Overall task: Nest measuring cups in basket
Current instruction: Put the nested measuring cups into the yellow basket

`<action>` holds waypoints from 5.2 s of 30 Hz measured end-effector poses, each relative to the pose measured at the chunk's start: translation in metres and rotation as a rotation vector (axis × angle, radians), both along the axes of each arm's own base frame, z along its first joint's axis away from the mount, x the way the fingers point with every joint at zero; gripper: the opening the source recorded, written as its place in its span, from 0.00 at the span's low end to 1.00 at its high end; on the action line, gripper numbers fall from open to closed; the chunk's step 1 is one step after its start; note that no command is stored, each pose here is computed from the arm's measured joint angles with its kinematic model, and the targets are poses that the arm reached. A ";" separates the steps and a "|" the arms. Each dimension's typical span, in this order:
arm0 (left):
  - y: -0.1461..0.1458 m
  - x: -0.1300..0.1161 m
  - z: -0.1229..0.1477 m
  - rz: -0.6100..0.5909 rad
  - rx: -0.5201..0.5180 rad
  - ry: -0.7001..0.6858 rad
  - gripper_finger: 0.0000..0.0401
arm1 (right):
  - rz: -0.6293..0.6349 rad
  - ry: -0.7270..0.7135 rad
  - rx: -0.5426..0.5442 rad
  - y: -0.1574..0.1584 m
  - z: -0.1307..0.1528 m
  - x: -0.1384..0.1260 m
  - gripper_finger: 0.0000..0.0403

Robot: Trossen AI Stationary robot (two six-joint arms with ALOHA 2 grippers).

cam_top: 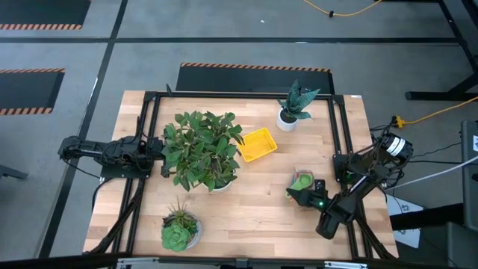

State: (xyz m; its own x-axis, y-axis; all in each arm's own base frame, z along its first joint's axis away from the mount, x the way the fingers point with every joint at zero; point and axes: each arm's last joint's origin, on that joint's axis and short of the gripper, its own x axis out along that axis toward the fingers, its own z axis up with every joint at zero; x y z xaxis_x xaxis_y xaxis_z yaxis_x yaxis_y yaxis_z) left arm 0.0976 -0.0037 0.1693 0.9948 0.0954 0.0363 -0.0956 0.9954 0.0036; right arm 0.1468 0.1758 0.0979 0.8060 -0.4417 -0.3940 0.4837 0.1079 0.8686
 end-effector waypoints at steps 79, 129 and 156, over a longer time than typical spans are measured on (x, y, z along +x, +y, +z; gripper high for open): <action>0.000 0.000 0.000 0.000 0.000 0.000 0.29 | 0.128 0.087 -0.110 0.009 0.001 0.004 0.49; 0.000 0.000 0.000 0.000 0.000 0.000 0.29 | 0.124 -0.204 0.134 0.042 0.016 -0.019 0.52; 0.000 0.000 0.000 0.000 0.000 0.000 0.29 | -0.274 -0.446 -0.033 0.026 0.088 0.080 0.52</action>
